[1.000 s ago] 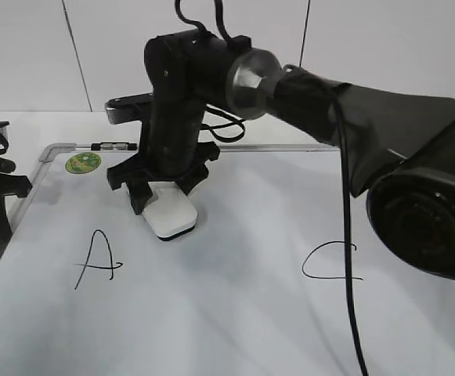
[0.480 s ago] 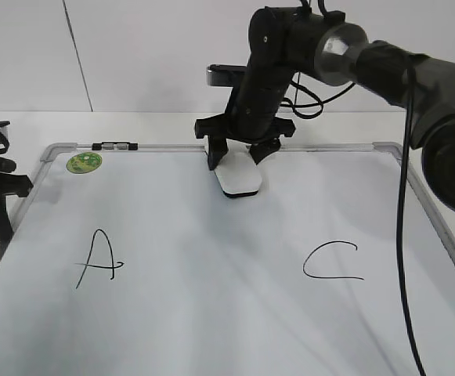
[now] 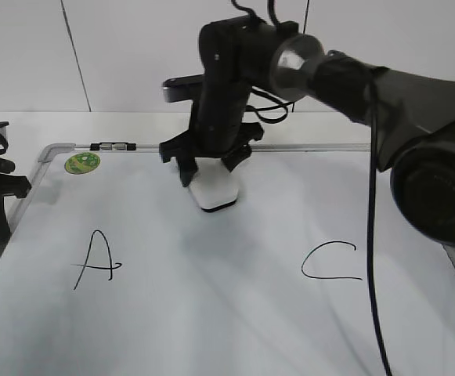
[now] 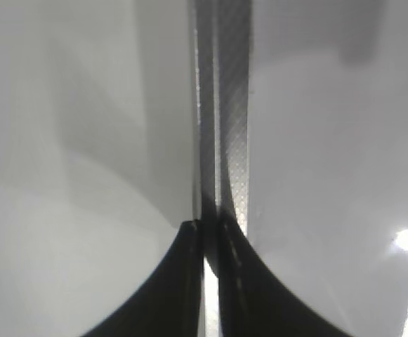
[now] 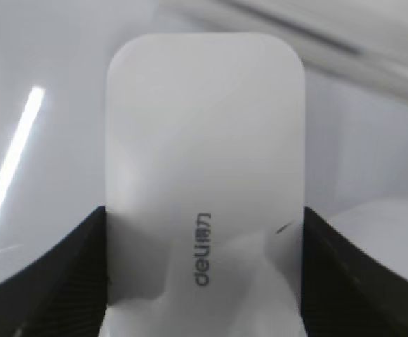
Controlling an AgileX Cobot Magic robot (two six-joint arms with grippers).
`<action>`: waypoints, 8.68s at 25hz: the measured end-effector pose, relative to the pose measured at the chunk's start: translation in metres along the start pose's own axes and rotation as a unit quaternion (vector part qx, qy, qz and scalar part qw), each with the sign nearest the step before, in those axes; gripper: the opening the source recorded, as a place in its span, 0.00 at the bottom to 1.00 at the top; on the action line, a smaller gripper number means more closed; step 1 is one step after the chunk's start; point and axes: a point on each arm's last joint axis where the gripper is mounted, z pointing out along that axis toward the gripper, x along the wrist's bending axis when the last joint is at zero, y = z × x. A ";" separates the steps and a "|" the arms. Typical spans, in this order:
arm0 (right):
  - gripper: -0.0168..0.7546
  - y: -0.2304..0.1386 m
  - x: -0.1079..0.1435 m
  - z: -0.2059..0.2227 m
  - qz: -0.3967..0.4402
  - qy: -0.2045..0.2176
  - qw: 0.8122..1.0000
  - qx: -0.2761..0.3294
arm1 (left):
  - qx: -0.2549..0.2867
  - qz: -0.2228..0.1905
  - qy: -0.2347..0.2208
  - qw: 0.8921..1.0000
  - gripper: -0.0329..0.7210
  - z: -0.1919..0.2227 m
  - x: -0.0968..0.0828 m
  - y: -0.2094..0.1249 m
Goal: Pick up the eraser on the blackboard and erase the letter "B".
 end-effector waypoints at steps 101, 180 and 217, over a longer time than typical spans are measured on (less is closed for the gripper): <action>0.72 -0.174 -0.197 -0.084 0.198 -0.034 0.979 0.013 | 0.006 0.000 0.000 1.000 0.08 0.000 0.000 -0.001; 0.78 -0.129 -0.201 -0.167 0.177 -0.042 0.983 0.020 | 0.020 0.021 0.013 0.999 0.54 -0.006 0.002 0.007; 0.76 -0.397 -0.082 -0.300 0.141 -0.126 0.943 -0.274 | -0.321 0.077 0.017 0.944 0.40 -0.223 -0.027 -0.250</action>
